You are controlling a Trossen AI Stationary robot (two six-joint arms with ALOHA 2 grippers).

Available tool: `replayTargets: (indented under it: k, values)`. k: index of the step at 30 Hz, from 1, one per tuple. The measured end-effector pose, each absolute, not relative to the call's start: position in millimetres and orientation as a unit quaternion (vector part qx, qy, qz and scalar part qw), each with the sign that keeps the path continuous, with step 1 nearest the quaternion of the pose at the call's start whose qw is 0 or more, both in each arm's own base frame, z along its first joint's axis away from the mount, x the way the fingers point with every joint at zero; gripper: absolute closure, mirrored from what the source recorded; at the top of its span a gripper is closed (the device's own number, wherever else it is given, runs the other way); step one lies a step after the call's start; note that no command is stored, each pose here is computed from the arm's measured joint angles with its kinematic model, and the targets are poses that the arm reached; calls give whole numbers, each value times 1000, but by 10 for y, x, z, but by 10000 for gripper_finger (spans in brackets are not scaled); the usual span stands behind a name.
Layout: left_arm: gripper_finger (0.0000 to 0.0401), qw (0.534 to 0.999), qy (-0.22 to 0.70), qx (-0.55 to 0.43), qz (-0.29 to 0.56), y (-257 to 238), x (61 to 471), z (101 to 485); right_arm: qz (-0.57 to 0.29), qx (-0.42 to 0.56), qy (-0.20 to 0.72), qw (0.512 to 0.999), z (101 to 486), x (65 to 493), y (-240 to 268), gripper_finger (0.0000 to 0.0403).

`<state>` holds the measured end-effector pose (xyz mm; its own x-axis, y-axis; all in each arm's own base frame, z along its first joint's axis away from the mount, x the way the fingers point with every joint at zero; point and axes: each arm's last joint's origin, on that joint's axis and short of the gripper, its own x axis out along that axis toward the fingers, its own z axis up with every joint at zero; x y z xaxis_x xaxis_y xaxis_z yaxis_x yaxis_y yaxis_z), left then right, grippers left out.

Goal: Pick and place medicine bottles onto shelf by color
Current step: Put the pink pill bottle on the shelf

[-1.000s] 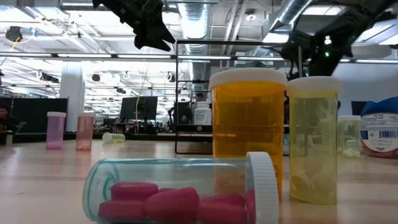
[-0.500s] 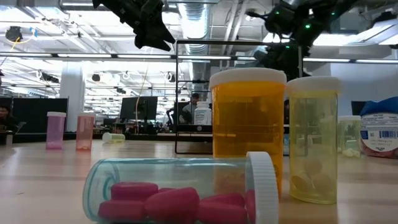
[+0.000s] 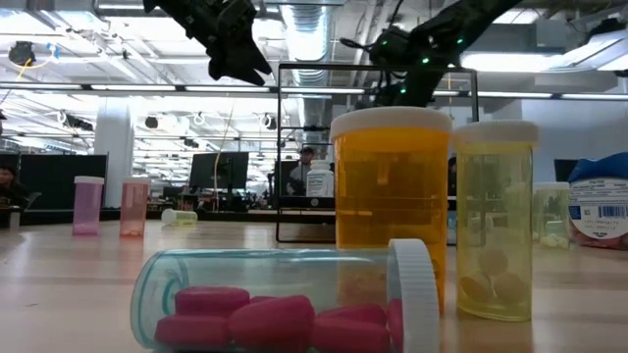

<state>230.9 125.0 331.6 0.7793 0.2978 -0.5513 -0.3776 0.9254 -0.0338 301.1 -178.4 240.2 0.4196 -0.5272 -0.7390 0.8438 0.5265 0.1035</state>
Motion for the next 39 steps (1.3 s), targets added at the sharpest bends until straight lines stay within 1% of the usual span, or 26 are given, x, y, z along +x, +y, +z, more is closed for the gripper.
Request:
replayTargets:
  k: [7, 15, 30, 39]
  values:
    - [177, 941, 281, -75, 175, 1245, 2308, 3312, -404, 238, 329, 820, 2280, 3258, -1957, 260]
    - [177, 937, 299, -87, 159, 1197, 2306, 3278, -388, 234, 349, 820, 2129, 3447, -2097, 260]
    - [177, 937, 300, -91, 156, 1170, 2318, 3277, -376, 222, 349, 829, 2139, 3507, -2187, 247]
    - [177, 936, 301, -91, 157, 1171, 2318, 3275, -373, 214, 352, 831, 2141, 3501, -2198, 219]
